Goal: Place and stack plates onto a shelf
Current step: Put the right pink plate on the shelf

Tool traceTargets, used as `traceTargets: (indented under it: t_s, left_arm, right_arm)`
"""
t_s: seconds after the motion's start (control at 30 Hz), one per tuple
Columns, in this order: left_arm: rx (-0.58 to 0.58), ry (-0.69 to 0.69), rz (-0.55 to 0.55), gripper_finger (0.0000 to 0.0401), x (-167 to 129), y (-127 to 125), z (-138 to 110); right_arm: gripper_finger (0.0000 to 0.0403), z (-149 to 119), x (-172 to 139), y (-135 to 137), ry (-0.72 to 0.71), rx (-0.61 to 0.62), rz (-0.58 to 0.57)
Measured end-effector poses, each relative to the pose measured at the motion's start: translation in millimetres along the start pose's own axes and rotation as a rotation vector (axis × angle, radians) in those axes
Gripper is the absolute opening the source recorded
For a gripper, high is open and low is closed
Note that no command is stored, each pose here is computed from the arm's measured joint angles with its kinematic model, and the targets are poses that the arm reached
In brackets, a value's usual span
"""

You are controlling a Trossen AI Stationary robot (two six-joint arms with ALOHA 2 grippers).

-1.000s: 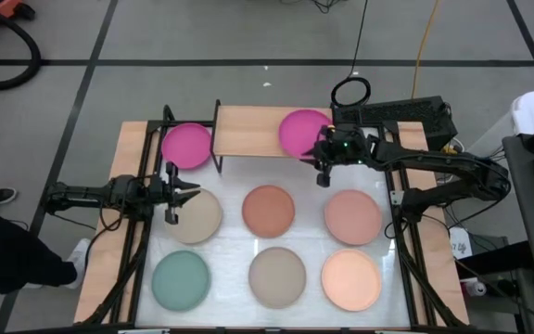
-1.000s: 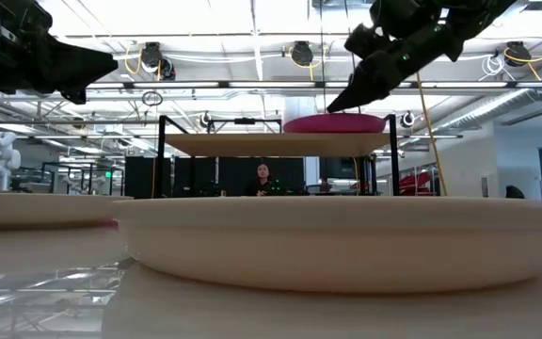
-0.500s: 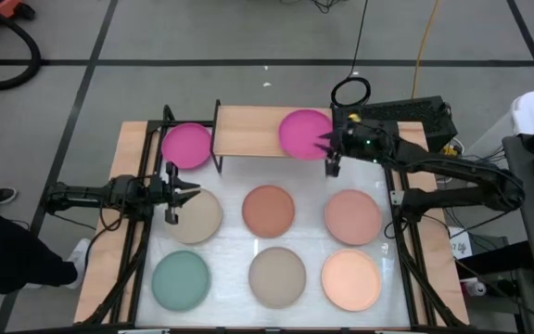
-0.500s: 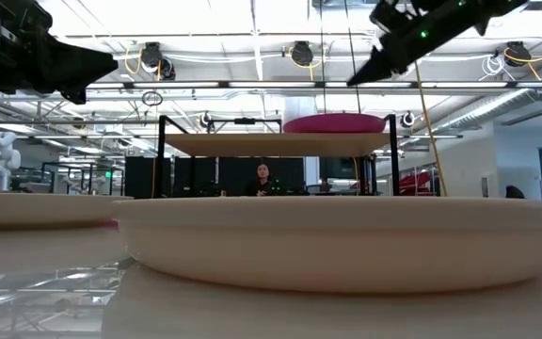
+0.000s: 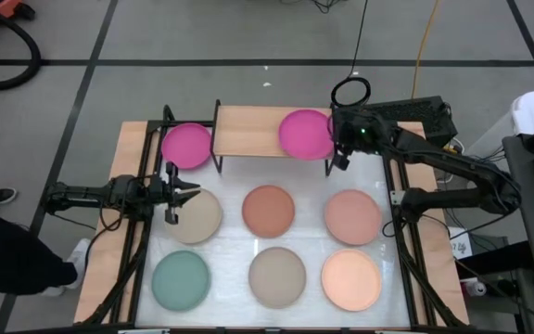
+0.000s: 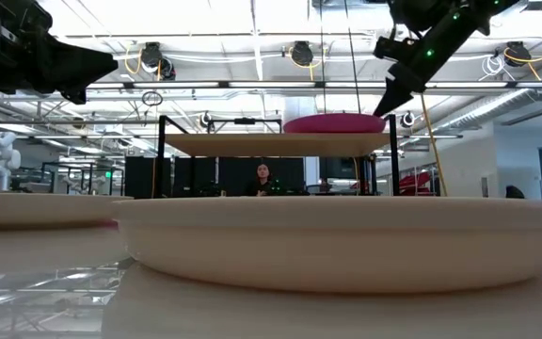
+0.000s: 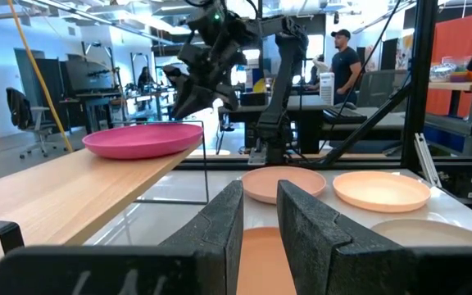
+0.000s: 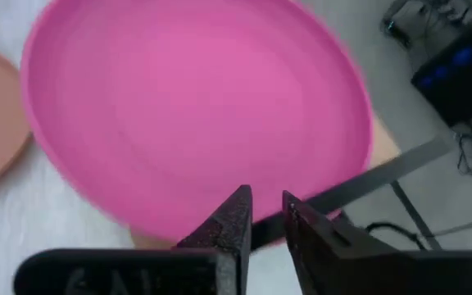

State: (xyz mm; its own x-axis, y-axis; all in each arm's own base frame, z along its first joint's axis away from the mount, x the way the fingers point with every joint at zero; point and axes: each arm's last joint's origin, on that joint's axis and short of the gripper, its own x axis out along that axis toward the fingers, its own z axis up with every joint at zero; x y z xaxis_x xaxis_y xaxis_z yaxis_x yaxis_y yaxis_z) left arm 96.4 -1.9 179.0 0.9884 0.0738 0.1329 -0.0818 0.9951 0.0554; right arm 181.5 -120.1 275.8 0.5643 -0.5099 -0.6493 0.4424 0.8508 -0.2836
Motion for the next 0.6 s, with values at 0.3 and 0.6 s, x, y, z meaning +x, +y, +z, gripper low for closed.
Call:
traceTargets:
  t_s: [0.3, 0.6]
  left_arm:
    - [0.000, 0.000, 0.000, 0.0081, 0, 0, 0]
    - [0.000, 0.000, 0.000, 0.0081, 0, 0, 0]
  right_arm:
    - [0.0050, -2, 1, -8, 0.028, 0.020, -0.027]
    - [0.0050, -6, 1, -13, 0.085, -0.001, -0.134]
